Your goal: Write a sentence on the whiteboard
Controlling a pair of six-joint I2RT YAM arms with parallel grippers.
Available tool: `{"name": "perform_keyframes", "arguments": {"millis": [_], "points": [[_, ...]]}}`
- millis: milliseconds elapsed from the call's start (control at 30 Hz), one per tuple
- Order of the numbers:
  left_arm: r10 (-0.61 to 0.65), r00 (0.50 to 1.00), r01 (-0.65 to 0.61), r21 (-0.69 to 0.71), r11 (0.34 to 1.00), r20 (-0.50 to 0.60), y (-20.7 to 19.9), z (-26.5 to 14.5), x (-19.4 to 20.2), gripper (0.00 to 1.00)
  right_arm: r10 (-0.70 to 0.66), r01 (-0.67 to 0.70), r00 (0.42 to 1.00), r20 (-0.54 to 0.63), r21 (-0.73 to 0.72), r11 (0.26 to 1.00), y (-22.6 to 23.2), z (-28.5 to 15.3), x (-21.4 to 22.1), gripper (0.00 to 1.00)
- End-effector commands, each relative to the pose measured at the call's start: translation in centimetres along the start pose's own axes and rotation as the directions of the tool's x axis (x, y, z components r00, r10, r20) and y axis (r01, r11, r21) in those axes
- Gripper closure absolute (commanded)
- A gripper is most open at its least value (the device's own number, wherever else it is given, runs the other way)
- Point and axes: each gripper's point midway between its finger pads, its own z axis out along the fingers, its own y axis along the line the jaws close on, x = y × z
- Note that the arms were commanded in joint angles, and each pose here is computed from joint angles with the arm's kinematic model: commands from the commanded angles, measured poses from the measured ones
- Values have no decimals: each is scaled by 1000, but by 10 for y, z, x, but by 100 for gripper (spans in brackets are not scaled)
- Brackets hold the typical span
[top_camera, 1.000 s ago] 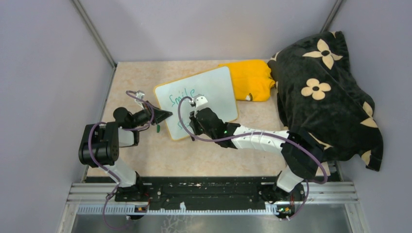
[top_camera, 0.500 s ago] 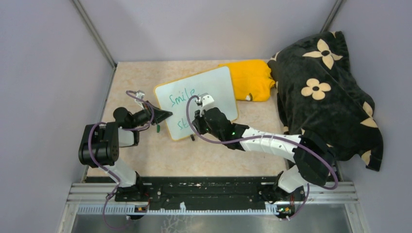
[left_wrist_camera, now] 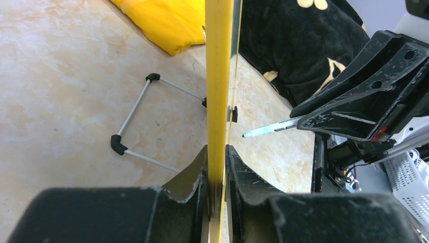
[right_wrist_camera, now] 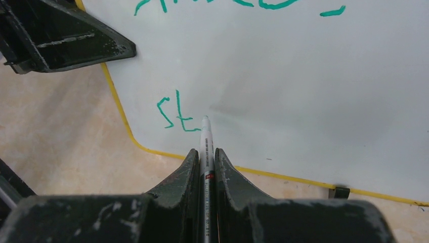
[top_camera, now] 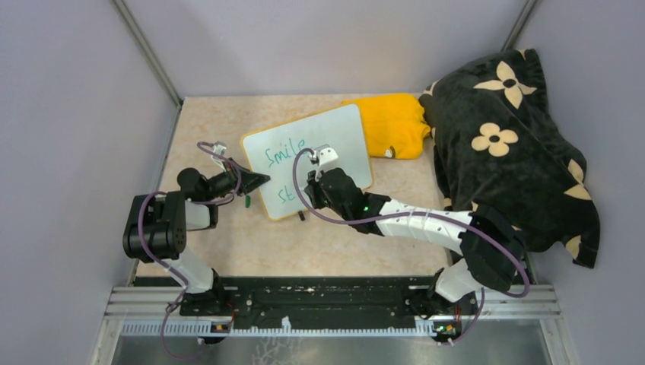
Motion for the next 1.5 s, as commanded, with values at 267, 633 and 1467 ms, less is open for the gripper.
{"name": "perform_keyframes", "arguments": {"millis": [267, 633, 1467], "points": [[61, 998, -61, 36, 997, 1, -8, 3, -9, 79, 8, -10, 999, 44, 42, 999, -3, 10, -20, 100], [60, 998, -60, 36, 998, 0, -8, 3, -9, 79, 8, -10, 999, 47, 51, 999, -2, 18, -22, 100], [59, 998, -59, 37, 998, -1, -8, 4, -8, 79, -1, 3, 999, -44, 25, 1000, -3, 20, 15, 100]]}}
